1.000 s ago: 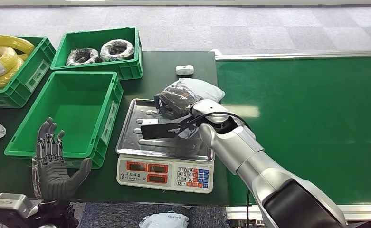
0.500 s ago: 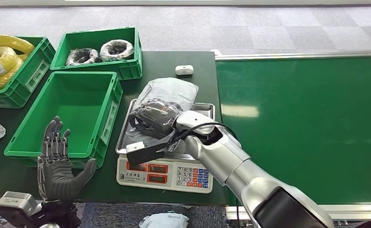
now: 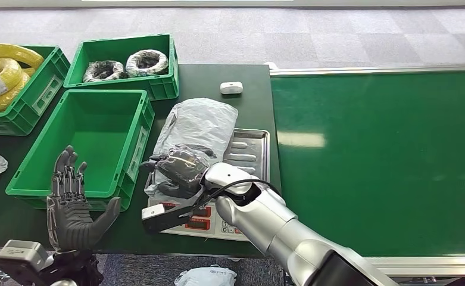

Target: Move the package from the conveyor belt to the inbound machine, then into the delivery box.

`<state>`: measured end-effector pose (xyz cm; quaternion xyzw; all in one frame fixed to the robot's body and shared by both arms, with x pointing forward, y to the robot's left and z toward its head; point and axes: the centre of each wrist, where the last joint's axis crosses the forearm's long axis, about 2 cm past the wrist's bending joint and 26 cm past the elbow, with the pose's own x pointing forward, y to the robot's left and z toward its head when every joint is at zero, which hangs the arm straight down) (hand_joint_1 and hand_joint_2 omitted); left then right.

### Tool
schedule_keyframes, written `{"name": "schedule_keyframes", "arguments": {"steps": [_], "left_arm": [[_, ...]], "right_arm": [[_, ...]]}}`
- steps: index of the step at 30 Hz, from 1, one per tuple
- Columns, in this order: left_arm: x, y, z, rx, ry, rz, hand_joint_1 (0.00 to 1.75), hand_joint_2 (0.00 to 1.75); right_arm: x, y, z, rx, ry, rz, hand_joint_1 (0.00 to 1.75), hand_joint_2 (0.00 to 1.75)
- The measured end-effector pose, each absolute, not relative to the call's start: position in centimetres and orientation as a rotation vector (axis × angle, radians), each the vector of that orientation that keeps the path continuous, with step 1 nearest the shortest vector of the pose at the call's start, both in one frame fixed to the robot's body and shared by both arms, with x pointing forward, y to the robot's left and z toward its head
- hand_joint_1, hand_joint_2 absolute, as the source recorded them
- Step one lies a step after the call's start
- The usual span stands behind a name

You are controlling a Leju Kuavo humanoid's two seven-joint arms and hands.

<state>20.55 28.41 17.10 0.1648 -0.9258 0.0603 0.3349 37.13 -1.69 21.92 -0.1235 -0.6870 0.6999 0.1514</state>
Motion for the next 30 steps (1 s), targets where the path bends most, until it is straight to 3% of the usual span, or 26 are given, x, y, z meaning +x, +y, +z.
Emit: {"name": "schedule_keyframes", "arguments": {"steps": [7, 17, 30], "left_arm": [[20.3, 28.4, 16.9, 0.429, -2.408, 0.151, 0.00, 1.75], [20.0, 28.4, 16.7, 0.433, -2.398, 0.151, 0.00, 1.75], [20.5, 28.3, 17.2, 0.469, -2.417, 0.162, 0.00, 1.75]], "right_arm": [[38.5, -3.0, 23.4, -0.452, -2.010, 1.868, 0.00, 1.75], [42.7, -9.9, 32.3, -0.715, -2.171, 1.481, 0.00, 1.75], [43.2, -15.8, 35.9, -0.979, -2.278, 1.163, 0.00, 1.75]]}}
